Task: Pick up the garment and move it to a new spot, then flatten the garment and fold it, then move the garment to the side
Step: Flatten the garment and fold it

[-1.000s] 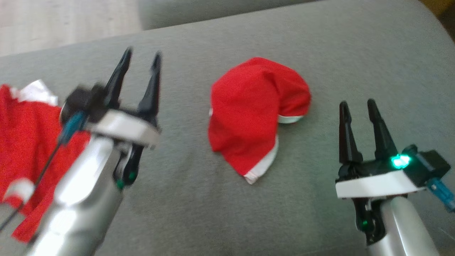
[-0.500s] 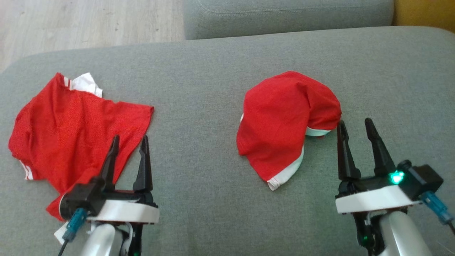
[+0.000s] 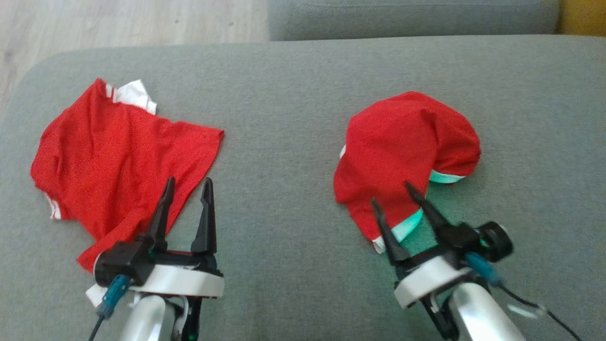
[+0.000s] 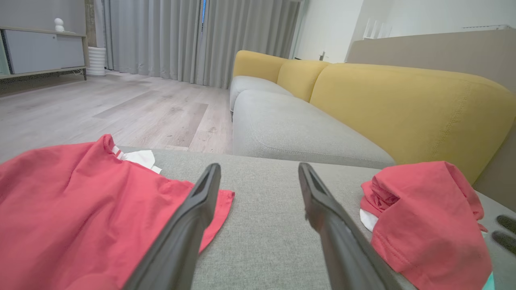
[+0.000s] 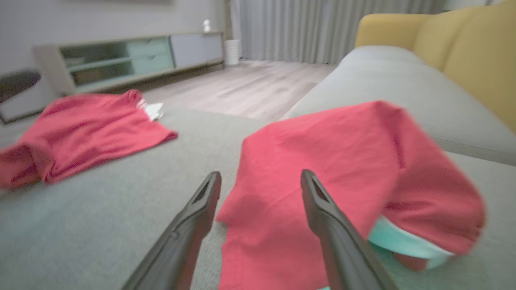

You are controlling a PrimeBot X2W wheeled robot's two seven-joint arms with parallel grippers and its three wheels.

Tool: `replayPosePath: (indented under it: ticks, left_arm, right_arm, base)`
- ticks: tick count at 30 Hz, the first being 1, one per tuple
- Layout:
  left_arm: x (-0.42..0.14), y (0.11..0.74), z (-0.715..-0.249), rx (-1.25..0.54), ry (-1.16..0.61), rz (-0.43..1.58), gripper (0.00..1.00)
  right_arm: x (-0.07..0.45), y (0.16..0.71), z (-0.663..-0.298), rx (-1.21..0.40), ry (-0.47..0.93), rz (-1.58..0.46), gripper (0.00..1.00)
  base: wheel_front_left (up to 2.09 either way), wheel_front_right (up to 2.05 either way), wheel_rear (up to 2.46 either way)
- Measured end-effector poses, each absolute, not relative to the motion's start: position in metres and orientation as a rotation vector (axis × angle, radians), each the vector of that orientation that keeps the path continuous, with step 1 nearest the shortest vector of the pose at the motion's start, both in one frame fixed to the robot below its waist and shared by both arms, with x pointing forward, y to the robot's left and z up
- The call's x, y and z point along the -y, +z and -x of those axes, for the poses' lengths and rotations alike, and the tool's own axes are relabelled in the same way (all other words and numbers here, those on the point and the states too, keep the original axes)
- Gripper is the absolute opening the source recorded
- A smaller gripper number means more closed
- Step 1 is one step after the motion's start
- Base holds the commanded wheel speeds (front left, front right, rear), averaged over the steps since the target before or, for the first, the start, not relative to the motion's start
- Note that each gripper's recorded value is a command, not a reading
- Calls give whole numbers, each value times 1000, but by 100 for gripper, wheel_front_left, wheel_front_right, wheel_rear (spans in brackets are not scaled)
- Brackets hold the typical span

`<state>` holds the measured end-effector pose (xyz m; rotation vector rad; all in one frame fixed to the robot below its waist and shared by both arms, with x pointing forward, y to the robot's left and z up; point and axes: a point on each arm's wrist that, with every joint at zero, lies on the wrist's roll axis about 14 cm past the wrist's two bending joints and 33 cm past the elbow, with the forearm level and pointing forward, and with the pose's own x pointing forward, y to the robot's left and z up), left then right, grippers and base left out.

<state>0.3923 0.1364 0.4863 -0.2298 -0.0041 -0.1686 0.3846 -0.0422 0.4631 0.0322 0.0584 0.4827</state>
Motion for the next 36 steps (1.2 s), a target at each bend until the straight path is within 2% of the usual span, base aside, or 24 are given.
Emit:
replayPosePath:
  ticks: [6,10,18,19,20,21,28,36]
  left_arm:
    - [-146,482,-395,-7,-139,233,100]
    - [-156,477,-396,-17,-109,231,100]
    - [-169,468,-397,-43,-66,239,100]
    - [-170,468,-397,-42,-65,239,100]
    - [-170,468,-397,-43,-65,239,100]
    - [-169,468,-397,-43,-65,239,100]
    - [-164,477,-396,-18,-86,243,100]
    - [-165,493,-390,29,-84,270,100]
  right_arm:
    - [15,413,-395,-224,617,168,100]
    - [11,384,-403,-336,653,257,100]
    - [0,360,-425,-456,681,283,100]
    - [0,360,-426,-459,680,279,76]
    - [-1,361,-427,-461,678,273,10]
    - [0,362,-428,-459,673,263,0]
    - [4,377,-428,-395,643,179,0]
    - [-21,441,-439,-203,677,53,0]
  base:
    - [0,0,0]
    - [0,0,0]
    - [0,0,0]
    - [0,0,0]
    - [0,0,0]
    - [0,0,0]
    - [0,0,0]
    - [0,0,0]
